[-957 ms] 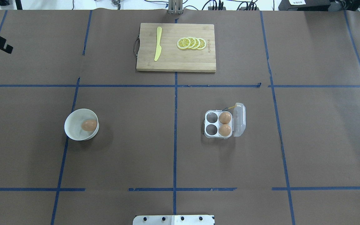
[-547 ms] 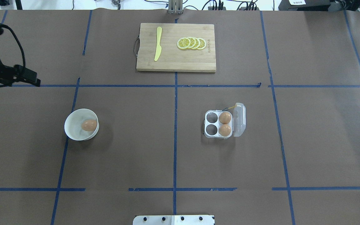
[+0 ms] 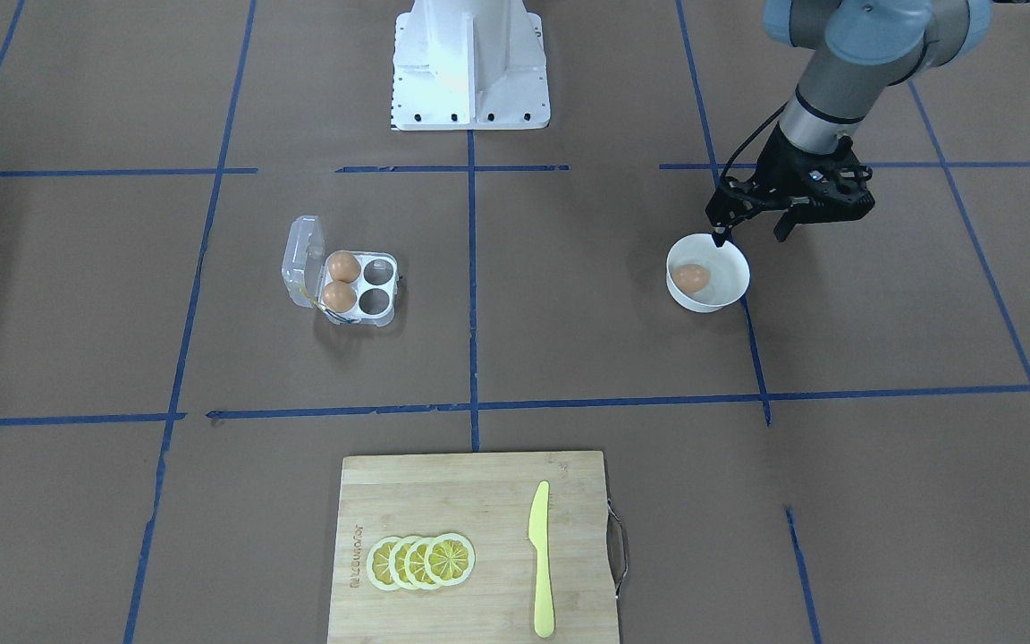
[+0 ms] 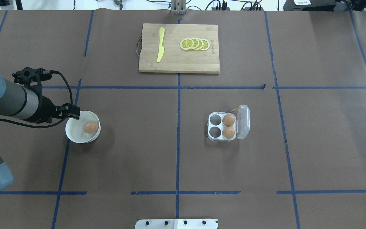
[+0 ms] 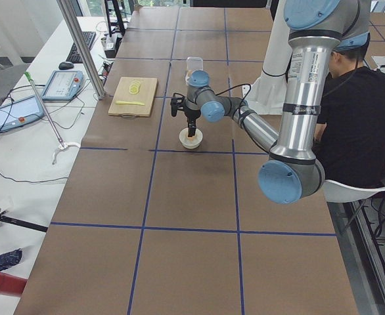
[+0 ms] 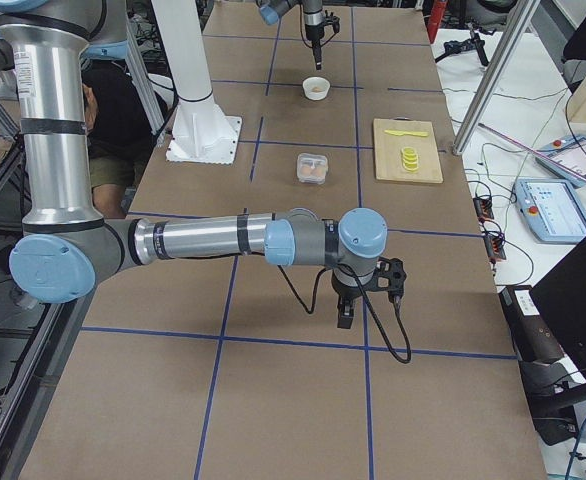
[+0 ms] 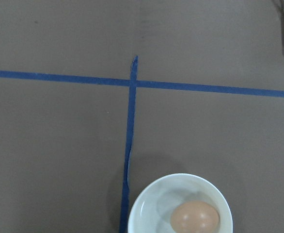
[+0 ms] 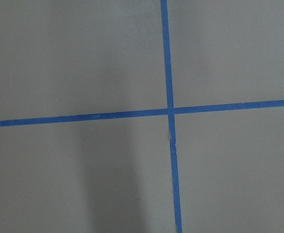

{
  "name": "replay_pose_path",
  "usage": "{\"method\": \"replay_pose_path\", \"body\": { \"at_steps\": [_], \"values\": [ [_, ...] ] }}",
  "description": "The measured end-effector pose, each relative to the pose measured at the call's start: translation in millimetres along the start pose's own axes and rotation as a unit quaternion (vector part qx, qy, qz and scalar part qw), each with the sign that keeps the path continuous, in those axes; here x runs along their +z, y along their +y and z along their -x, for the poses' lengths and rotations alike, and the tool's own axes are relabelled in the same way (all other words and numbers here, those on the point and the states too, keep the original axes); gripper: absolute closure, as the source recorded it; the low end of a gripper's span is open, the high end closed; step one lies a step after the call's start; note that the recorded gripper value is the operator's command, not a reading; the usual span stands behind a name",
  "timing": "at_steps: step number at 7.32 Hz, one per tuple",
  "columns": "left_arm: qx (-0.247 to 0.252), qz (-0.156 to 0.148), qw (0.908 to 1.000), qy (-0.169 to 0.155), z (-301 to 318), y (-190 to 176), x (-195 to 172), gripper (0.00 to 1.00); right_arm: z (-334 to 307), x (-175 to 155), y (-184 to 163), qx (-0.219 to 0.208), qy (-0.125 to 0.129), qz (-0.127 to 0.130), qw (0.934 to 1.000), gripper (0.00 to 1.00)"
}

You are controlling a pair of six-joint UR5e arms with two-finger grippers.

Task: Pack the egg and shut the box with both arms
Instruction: 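Move the left gripper over the white bowl holding the brown egg, then lower the open left gripper into the bowl around the brown egg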

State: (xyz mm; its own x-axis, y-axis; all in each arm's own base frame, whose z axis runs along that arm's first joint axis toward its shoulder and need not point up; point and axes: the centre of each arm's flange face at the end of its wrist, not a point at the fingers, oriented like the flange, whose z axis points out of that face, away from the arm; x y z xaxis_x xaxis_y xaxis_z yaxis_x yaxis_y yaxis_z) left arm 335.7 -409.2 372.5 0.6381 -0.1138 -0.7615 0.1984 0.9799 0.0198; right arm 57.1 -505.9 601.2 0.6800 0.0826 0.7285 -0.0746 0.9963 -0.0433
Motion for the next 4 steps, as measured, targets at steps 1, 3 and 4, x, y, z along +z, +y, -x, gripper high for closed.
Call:
{"method": "replay_pose_path", "body": {
  "at_steps": [1, 3, 4],
  "values": [
    [-0.002, -0.001, 1.0, 0.0, -5.0, 1.9, 10.2, 0.13, -0.2, 0.1, 0.0, 0.0, 0.0, 0.0, 1.0, 0.0],
    [-0.001, -0.002, 1.0, 0.003, -17.9, -3.1, 22.6, 0.14, -0.4, 0.1, 0.1, 0.001, -0.001, 0.0, 1.0, 0.0],
    [-0.002, -0.002, 1.0, 0.001, -22.6, -6.9, 29.3, 0.15, -0.4, 0.1, 0.1, 0.001, -0.001, 0.0, 1.0, 0.0]
  ]
}}
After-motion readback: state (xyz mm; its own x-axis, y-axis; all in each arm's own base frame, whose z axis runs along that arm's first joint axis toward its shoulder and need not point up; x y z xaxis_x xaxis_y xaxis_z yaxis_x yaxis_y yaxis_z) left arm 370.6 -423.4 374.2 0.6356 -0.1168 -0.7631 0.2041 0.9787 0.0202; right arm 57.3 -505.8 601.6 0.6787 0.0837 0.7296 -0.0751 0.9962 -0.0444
